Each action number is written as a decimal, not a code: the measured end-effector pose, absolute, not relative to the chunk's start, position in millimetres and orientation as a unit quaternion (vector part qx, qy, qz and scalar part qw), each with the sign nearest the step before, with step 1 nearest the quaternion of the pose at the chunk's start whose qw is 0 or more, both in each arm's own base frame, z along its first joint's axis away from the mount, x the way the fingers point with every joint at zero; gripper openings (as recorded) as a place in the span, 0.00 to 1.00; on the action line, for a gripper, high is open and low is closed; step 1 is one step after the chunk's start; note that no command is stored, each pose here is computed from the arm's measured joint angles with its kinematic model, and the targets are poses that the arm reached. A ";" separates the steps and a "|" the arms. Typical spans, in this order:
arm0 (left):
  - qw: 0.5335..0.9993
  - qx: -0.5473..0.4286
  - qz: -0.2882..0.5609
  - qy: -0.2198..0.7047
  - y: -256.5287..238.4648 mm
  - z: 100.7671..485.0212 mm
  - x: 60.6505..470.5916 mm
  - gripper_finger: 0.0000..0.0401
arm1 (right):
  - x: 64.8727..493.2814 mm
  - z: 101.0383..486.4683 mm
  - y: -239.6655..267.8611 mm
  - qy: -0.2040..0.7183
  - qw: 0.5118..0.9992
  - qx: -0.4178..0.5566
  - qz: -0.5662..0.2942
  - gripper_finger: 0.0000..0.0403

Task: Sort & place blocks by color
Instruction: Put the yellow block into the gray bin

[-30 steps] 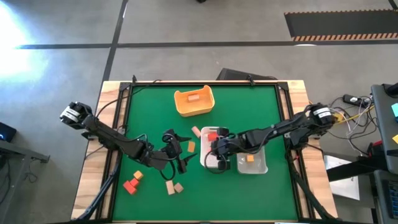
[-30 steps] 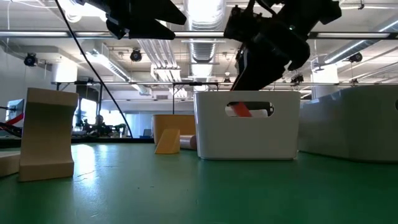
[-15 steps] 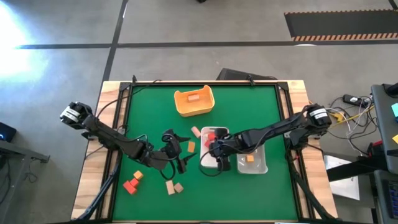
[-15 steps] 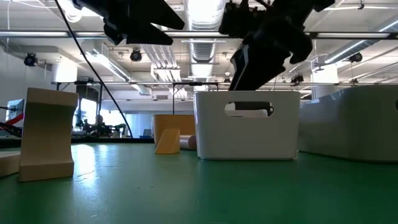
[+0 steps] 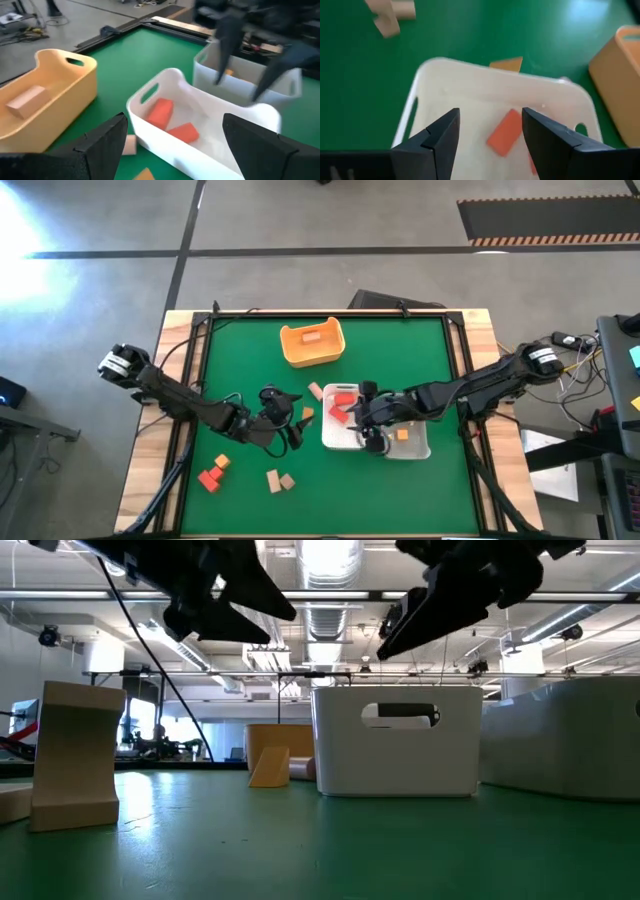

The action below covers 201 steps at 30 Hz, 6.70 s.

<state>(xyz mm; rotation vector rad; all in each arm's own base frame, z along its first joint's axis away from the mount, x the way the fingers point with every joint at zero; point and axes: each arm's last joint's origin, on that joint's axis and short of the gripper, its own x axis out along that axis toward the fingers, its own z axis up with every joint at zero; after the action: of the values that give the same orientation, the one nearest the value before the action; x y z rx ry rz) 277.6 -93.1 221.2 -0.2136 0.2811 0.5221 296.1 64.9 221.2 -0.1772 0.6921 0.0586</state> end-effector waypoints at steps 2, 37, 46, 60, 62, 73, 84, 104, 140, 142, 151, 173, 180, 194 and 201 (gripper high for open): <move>0.948 -0.108 0.263 0.140 -85.6 220.7 281.2 0.77 | 288.8 223.3 63.2 0.307 0.946 -0.099 0.035 0.50; 0.950 -0.020 0.199 0.242 -60.5 187.9 291.2 0.77 | 216.1 260.9 47.6 0.110 0.977 -0.169 0.072 0.50; 0.943 -0.065 0.213 0.247 -55.2 157.2 270.8 0.77 | 224.1 251.2 49.5 0.126 0.975 -0.166 0.073 0.50; 0.954 -0.072 0.208 0.204 -54.4 116.9 274.4 0.77 | 229.5 249.9 50.8 0.116 0.979 -0.152 0.070 0.50; 0.952 -0.067 0.208 0.213 -55.7 109.1 279.0 0.77 | 229.8 250.0 50.8 0.115 0.979 -0.151 0.070 0.50; 0.952 -0.044 0.204 0.224 -56.4 104.8 288.8 0.70 | 230.7 248.7 50.8 0.119 0.981 -0.139 0.065 0.50; 0.952 -0.045 0.204 0.224 -56.4 104.7 288.8 0.39 | 230.7 248.6 50.8 0.119 0.981 -0.138 0.065 0.50; 0.943 -0.019 0.199 0.267 -48.3 161.9 253.0 0.04 | 230.7 248.4 50.8 0.121 0.983 -0.125 0.063 0.50; 0.995 0.033 0.097 -0.016 -76.6 238.4 262.0 0.04 | 343.4 238.8 49.9 0.117 0.990 -0.067 0.030 0.83; 0.994 0.046 0.097 -0.015 -77.2 239.3 263.9 0.04 | 350.6 241.0 51.1 0.123 0.990 -0.066 0.030 0.83; 0.993 0.061 0.097 -0.013 -77.1 240.5 264.8 0.04 | 371.9 245.0 54.3 0.141 0.988 -0.061 0.030 0.77; 0.994 0.069 0.086 -0.002 -77.5 234.2 263.6 0.04 | 374.8 244.5 54.6 0.146 0.987 -0.063 0.029 0.29; 0.994 0.068 0.085 -0.002 -77.6 234.2 263.6 0.04 | 374.8 244.5 54.6 0.146 0.987 -0.063 0.029 0.30; 0.994 0.069 0.090 -0.002 -76.7 234.1 263.7 0.23 | 374.0 241.9 54.6 0.160 0.984 -0.068 0.033 0.31; 0.992 0.093 0.090 0.000 -77.2 234.8 263.1 0.45 | 369.8 238.6 54.5 0.202 0.977 -0.055 0.034 0.30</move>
<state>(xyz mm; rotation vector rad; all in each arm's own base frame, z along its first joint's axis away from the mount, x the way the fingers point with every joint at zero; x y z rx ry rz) 263.1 -77.2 234.8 0.1873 0.0000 0.1797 369.8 54.5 238.6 -0.1105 0.4071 0.0679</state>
